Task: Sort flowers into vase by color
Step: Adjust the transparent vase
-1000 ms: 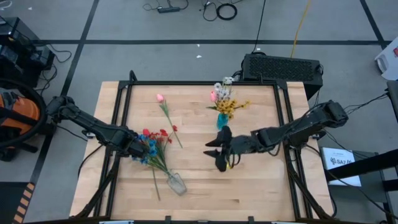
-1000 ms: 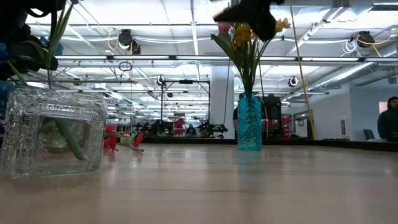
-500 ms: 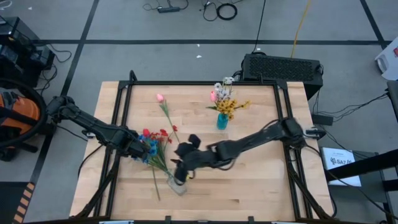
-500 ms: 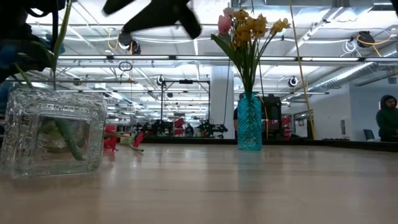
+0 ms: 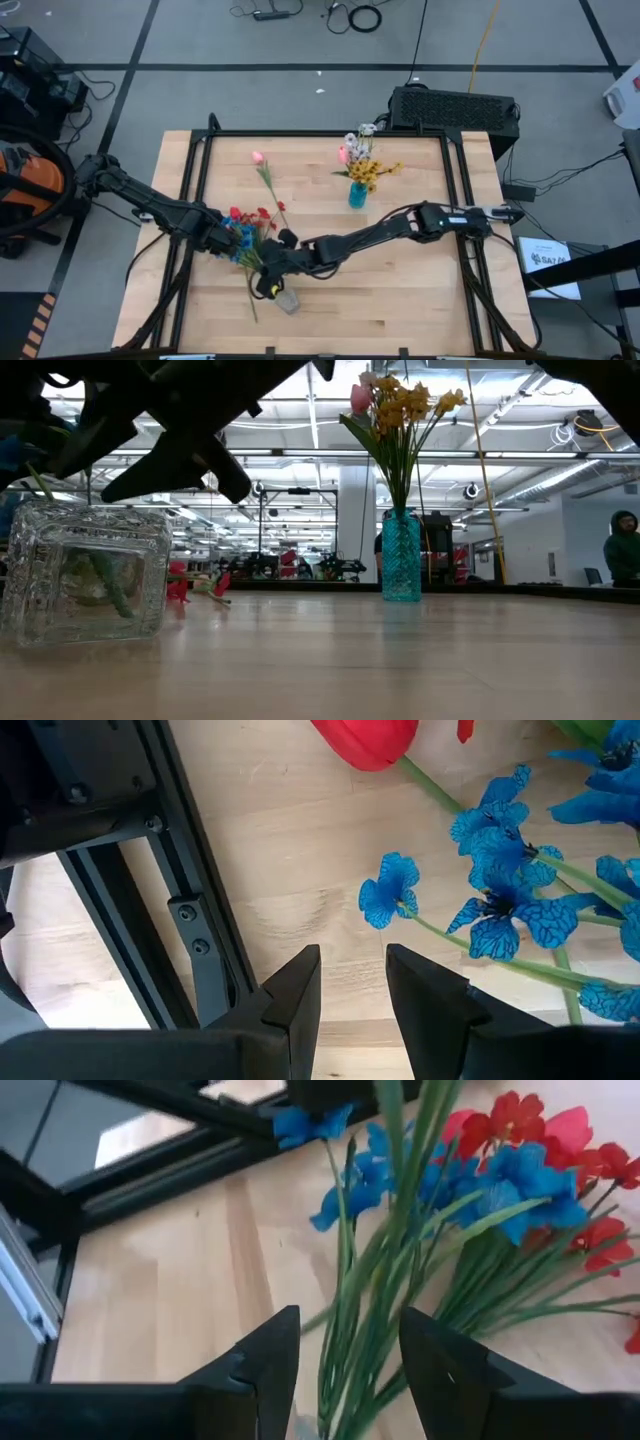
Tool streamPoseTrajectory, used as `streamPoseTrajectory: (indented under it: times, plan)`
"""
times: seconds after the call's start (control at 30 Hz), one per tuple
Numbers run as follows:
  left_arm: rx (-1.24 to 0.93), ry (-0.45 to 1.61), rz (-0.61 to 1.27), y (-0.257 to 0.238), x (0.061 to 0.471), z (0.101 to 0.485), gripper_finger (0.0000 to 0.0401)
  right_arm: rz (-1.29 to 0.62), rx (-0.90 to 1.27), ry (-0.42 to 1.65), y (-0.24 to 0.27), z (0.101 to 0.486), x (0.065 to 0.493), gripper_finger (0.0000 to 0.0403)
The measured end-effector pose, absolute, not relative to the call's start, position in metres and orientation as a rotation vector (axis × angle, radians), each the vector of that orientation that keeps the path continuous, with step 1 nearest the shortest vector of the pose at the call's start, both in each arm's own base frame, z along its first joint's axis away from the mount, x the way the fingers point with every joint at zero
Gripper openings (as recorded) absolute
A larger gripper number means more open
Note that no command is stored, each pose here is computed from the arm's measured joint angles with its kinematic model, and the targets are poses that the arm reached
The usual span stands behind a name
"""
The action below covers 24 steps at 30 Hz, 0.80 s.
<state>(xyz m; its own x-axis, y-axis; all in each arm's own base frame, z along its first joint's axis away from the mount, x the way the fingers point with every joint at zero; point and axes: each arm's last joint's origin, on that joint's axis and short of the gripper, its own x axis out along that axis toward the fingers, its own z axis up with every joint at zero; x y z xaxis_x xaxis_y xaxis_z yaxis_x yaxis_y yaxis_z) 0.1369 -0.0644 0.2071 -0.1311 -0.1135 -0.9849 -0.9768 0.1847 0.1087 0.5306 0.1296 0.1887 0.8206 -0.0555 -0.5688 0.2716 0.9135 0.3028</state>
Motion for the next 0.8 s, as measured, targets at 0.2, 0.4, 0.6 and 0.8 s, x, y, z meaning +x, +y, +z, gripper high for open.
streamPoseTrajectory:
  times: [0.2, 0.4, 0.6, 0.8]
  plan:
    - [-1.056, 1.533, 1.01, -0.065, 0.136, 0.207, 0.0125, -0.226, 0.43, 0.595, 0.117, 0.183, 0.534, 0.0147]
    - [-1.038, 1.636, 0.905, -0.067, 0.135, 0.208, 0.0125, -0.258, 0.459, 0.596, 0.104, 0.182, 0.536, 0.0087]
    - [-1.029, 1.775, 0.872, -0.071, 0.128, 0.209, 0.0125, -0.326, 0.499, 0.673, 0.093, 0.175, 0.532, 0.0033]
    - [-0.989, 1.779, 0.863, -0.074, 0.121, 0.212, 0.0125, -0.327, 0.493, 0.69, 0.091, 0.175, 0.531, 0.001]
